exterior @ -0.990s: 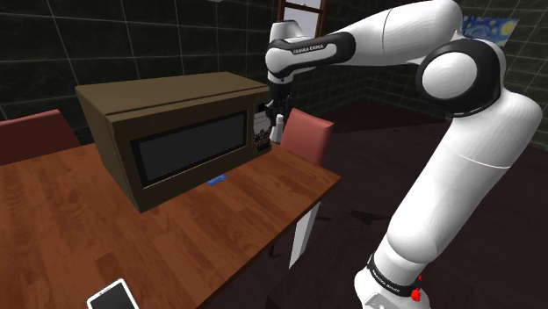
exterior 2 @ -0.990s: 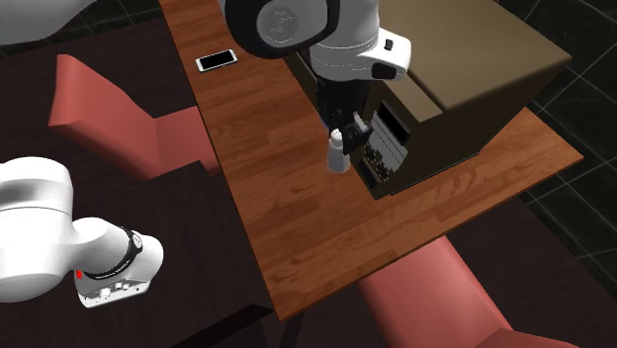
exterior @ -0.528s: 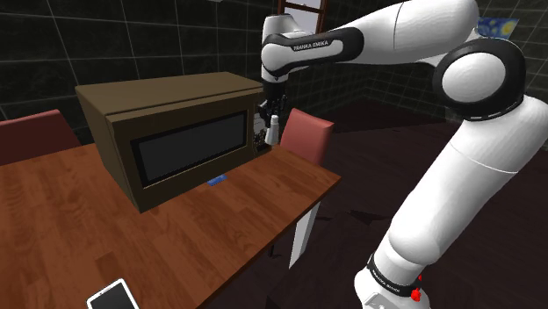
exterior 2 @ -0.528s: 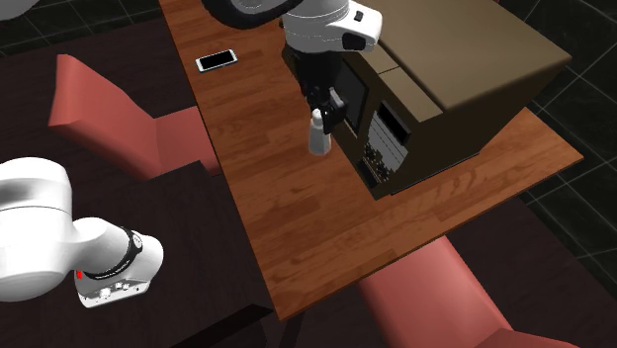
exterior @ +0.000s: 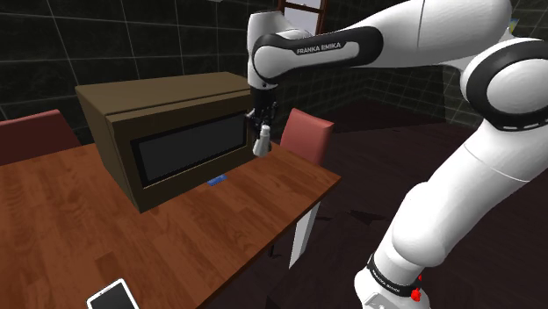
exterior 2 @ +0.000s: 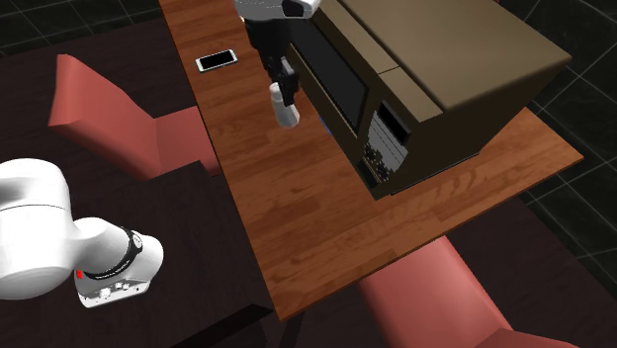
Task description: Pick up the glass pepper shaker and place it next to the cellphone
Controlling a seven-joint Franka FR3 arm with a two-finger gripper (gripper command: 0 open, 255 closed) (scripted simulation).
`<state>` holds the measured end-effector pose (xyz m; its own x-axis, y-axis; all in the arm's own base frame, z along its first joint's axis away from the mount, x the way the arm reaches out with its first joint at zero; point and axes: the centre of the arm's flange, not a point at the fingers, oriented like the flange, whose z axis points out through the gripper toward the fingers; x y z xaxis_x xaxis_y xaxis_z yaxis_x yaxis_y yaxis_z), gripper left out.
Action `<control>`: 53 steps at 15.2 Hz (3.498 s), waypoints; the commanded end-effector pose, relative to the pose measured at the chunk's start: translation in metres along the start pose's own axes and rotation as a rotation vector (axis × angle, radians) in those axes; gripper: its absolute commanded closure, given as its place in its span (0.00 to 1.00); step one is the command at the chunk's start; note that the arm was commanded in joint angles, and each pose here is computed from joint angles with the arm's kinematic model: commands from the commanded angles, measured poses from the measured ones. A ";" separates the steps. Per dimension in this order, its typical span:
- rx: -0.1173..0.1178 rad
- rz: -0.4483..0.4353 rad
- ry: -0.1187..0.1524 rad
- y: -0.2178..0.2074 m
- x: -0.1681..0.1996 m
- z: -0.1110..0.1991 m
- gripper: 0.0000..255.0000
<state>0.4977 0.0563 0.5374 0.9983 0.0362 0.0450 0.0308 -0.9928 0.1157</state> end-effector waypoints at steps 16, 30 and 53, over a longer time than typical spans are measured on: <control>0.000 0.002 0.000 -0.212 -0.068 -0.027 1.00; 0.000 0.002 0.000 -0.328 -0.105 -0.016 1.00; 0.000 0.002 0.000 -0.342 -0.111 0.105 1.00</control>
<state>0.3817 0.3798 0.3950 0.9984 0.0345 0.0445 0.0291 -0.9928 0.1162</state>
